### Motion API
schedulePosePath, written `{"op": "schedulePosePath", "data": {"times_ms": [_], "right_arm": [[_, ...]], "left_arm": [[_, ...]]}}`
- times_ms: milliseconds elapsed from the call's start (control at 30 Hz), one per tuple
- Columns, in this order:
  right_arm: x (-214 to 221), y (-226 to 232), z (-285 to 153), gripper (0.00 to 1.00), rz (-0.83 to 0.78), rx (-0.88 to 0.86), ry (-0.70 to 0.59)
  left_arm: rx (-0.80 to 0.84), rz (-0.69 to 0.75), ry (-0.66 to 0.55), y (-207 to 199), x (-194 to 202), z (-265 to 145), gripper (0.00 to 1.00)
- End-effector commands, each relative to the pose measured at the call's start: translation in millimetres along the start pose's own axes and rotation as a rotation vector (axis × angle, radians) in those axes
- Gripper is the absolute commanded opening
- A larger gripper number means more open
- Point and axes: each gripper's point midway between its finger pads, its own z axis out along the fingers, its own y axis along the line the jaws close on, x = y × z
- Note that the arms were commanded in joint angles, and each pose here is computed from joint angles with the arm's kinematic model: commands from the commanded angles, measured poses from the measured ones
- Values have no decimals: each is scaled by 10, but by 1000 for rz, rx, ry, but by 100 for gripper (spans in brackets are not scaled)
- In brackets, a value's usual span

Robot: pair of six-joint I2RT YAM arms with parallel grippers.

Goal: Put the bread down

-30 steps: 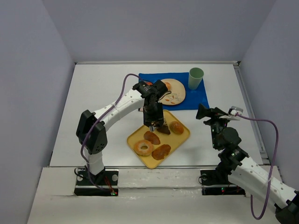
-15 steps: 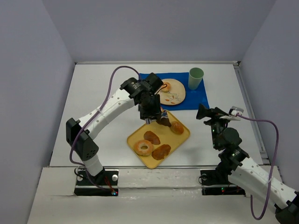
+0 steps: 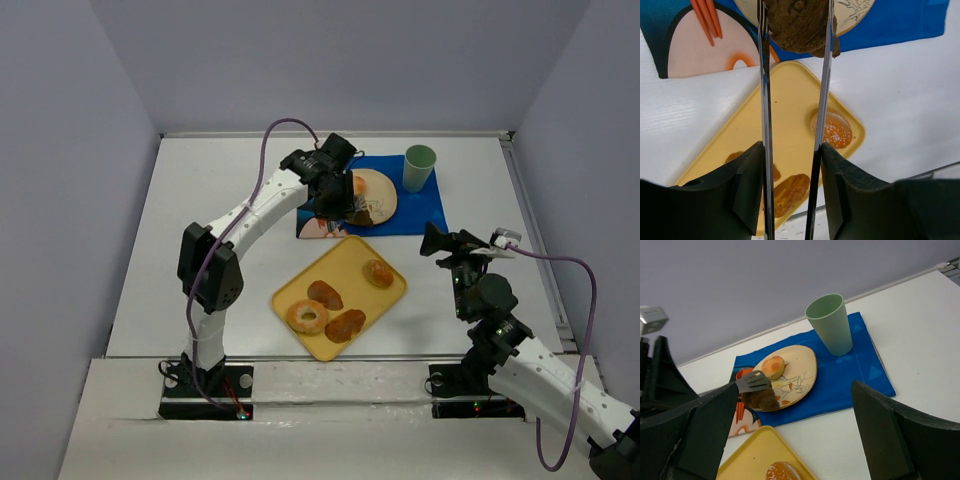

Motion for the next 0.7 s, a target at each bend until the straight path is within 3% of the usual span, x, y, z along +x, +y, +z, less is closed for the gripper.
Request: {"op": "schedulePosePath", "data": {"times_ms": [0, 333, 667], "right_arm": [[-154, 46, 10, 100, 39, -6, -56], [-93, 96, 41, 100, 18, -21, -33], [-160, 60, -9, 100, 37, -25, -59]], "left_arm": [[26, 40, -58, -125, -159, 18, 28], [41, -49, -185, -157, -430, -61, 33], [54, -71, -80, -242, -314, 221, 49]]}}
